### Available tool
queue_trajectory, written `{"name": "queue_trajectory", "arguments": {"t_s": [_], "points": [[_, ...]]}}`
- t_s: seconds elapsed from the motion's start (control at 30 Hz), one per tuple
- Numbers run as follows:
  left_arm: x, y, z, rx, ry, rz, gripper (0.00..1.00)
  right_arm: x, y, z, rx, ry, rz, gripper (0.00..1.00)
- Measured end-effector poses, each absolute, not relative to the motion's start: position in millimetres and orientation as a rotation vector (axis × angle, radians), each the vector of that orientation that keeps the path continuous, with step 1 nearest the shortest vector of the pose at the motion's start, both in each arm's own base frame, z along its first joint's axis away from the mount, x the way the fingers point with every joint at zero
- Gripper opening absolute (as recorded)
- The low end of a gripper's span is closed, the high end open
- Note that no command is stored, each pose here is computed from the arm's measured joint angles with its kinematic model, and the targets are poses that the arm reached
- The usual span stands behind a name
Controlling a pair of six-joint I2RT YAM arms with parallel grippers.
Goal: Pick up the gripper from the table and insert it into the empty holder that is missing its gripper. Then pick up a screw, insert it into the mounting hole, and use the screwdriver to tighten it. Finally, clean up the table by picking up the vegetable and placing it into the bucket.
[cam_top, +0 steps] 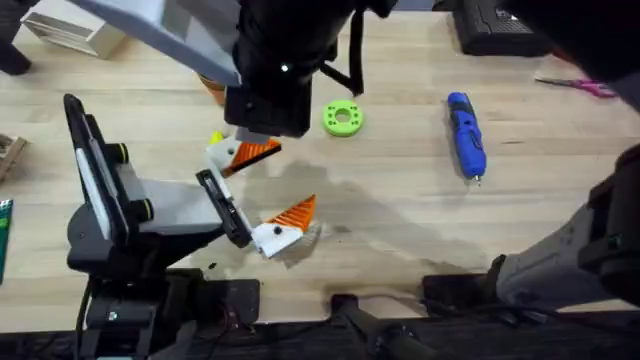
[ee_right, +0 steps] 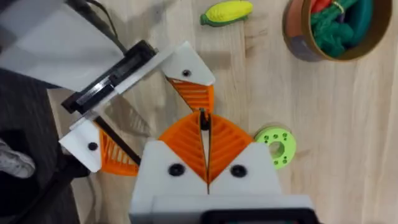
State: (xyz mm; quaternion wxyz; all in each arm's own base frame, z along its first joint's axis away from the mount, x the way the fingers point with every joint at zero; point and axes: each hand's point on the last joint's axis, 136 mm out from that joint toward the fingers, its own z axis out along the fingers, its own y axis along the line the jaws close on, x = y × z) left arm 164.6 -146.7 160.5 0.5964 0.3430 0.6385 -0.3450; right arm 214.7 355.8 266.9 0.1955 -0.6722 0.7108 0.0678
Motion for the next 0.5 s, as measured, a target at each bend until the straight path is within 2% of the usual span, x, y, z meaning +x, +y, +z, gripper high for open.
{"name": "queue_trajectory", "arguments": {"t_s": [0.27,0.5], "points": [[165,-147,160,0.796,1.483,-0.801,0.985,221,366,273,-1.878,1.922,0.202,0.007],[165,-147,160,0.796,1.483,-0.801,0.985,211,369,272,-1.991,1.822,0.243,0.007]]}}
